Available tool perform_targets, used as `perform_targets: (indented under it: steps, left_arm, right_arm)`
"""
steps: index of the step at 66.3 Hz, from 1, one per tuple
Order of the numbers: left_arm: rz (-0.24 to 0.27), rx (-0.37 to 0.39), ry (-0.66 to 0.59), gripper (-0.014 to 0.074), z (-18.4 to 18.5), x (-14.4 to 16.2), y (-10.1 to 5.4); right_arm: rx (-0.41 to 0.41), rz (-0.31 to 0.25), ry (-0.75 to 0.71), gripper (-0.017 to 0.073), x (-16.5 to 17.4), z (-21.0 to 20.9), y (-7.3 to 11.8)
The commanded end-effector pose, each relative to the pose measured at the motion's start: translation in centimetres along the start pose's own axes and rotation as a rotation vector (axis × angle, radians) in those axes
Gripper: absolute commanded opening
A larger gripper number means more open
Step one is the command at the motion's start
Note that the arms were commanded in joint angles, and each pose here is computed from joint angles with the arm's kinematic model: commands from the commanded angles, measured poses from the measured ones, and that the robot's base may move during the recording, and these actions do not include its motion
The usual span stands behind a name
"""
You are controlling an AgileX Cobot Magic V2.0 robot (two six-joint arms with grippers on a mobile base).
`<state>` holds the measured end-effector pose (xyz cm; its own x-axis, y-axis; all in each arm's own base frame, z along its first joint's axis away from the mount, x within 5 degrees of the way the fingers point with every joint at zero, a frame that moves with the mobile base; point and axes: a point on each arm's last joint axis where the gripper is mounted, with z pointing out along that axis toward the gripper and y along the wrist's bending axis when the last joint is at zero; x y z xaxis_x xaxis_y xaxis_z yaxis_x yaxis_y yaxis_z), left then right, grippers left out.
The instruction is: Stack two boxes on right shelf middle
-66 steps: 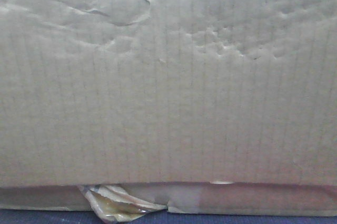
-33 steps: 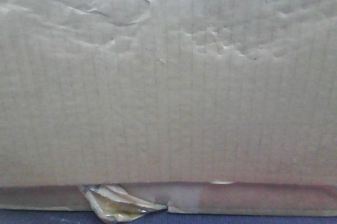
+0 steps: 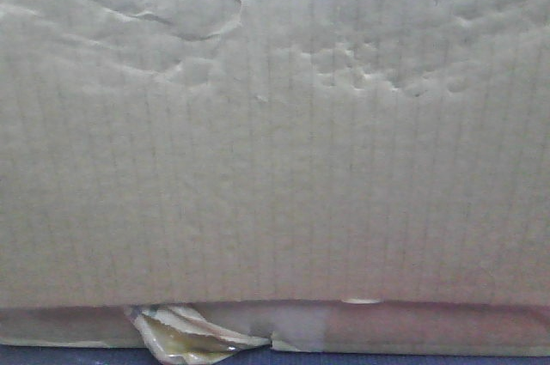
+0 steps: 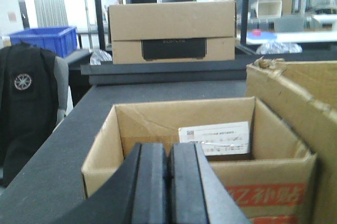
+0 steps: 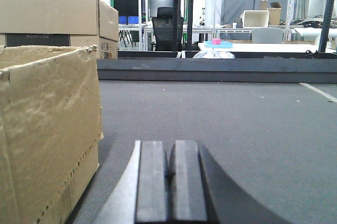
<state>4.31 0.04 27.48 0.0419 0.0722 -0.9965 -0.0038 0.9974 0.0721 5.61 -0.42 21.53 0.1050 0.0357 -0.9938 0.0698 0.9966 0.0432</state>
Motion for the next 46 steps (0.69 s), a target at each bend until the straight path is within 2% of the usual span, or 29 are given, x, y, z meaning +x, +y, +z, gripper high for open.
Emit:
perform_targets:
  steps: [1, 9, 15, 25, 34, 41, 46]
  left_arm:
    - [-0.002, 0.000, 0.081, -0.0091, 0.0, -2.6, 0.2]
    - [-0.002, 0.007, 0.241, -0.0091, 1.9, -5.8, 0.5]
    - [-0.011, 0.021, 0.412, -0.0091, 4.7, -7.4, 0.5]
    - [-0.100, 0.068, 0.485, -0.0091, 9.7, -10.2, 0.2]
    - [-0.173, 0.099, 0.511, -0.0091, 13.0, -11.2, -0.2]
    - [-0.190, 0.102, 0.543, -0.0093, 15.0, -11.2, -0.3]
    - [-0.201, 0.086, 0.614, -0.0093, 16.4, -11.0, 0.1]
  right_arm:
    - [0.004, 0.000, -0.030, -0.0169, -0.2, 0.0, 0.0]
    - [0.004, 0.000, -0.030, -0.0169, -0.2, 0.0, 0.0]
    - [0.004, 0.000, -0.030, -0.0169, -0.2, 0.0, 0.0]
    - [0.004, 0.000, -0.030, -0.0169, -0.2, 0.0, 0.0]
    - [0.004, 0.000, -0.030, -0.0169, -0.2, 0.0, 0.0]
    - [0.004, 0.000, -0.030, -0.0169, -0.2, 0.0, 0.0]
    - [0.004, 0.000, -0.030, -0.0169, -0.2, 0.0, 0.0]
